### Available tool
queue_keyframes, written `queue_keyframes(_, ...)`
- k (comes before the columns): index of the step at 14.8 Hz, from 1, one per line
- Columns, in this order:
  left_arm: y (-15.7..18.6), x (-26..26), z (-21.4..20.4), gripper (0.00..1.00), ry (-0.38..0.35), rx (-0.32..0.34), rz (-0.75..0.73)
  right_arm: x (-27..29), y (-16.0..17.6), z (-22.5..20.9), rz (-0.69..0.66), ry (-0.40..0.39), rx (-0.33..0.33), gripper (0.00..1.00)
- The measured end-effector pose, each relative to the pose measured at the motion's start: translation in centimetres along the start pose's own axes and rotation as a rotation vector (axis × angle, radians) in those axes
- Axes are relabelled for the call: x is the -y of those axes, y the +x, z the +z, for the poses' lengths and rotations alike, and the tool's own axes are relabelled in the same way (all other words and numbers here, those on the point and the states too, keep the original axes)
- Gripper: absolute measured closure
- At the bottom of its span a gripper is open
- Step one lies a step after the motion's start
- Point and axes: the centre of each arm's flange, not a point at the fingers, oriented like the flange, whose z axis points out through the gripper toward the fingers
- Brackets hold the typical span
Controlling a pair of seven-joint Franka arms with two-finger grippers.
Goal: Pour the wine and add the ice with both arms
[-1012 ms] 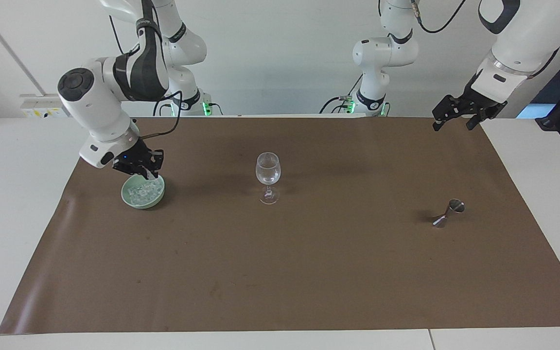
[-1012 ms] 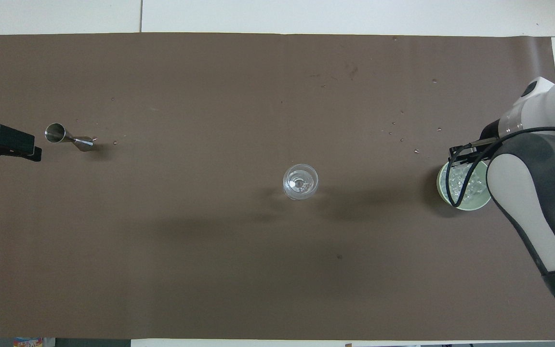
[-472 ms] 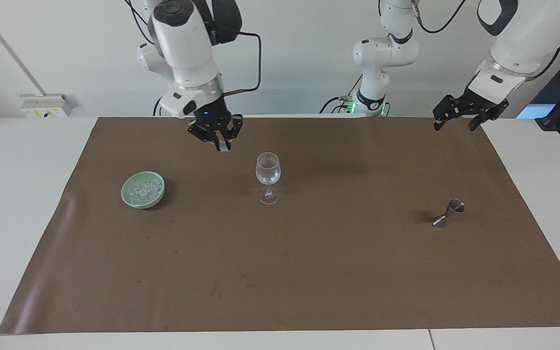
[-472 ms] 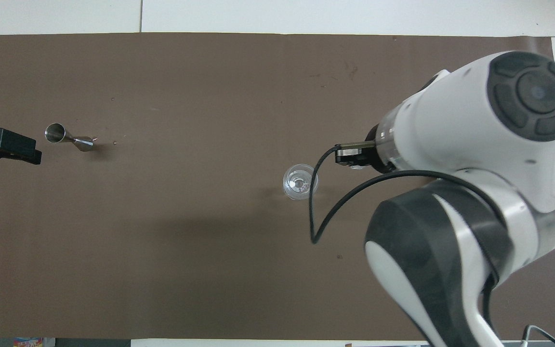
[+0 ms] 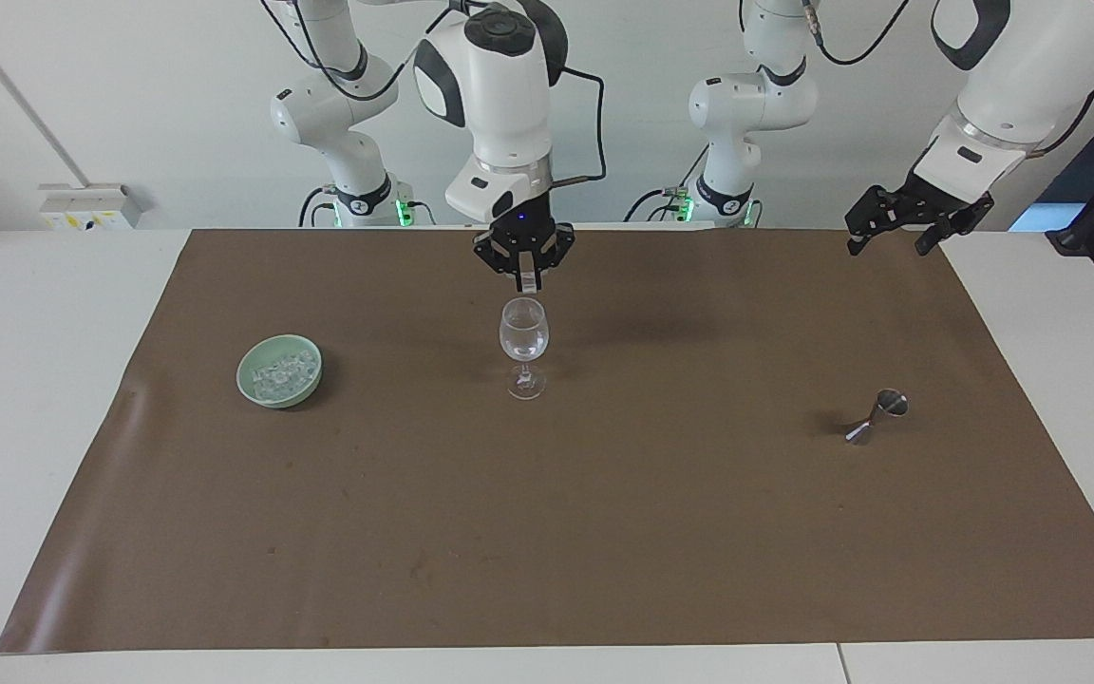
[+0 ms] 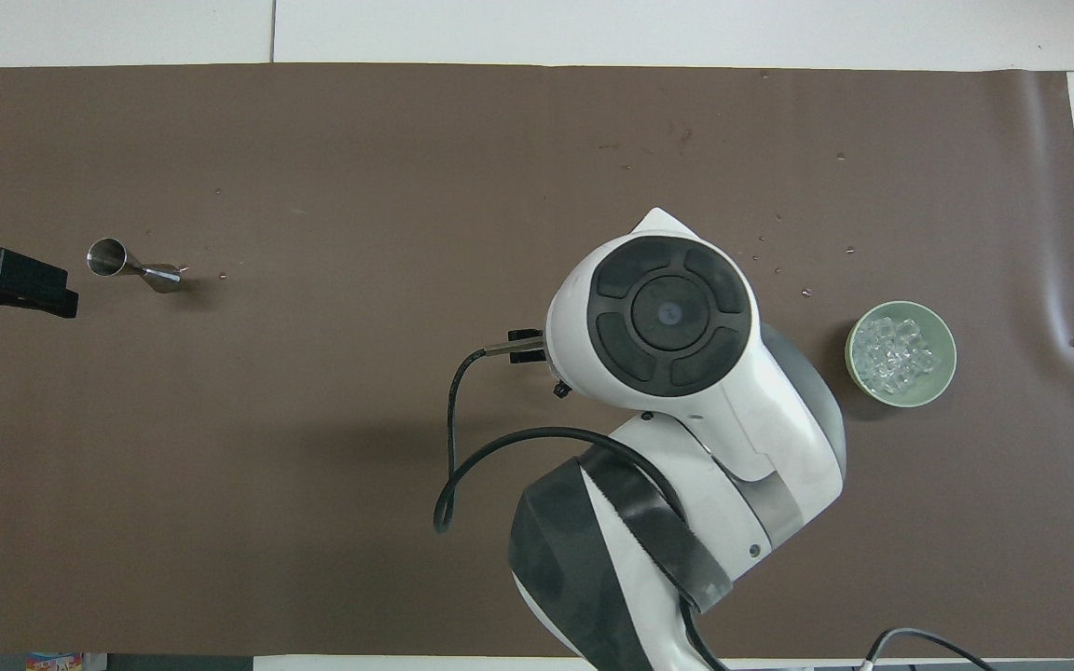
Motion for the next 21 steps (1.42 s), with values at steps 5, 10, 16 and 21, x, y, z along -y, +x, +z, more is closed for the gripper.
queue_keyframes(5,0.0,0.1,0.0,0.0,0.0,0.0,-0.001,-1.0,0.6,2.7,0.017,-0.007,-0.009,0.77)
queue_keyframes(10,0.0,0.1,0.0,0.0,0.0,0.0,-0.001,-1.5,-0.1,3.8,0.017,-0.007,-0.004,0.77)
queue_keyframes(16,0.0,0.1,0.0,0.0,0.0,0.0,-0.001,-1.5,-0.5,3.7,0.014,-0.013,0.008,0.35)
queue_keyframes(21,0.0,0.1,0.0,0.0,0.0,0.0,-0.001,-1.8,-0.1,0.6,0.022,-0.025,0.028,0.28)
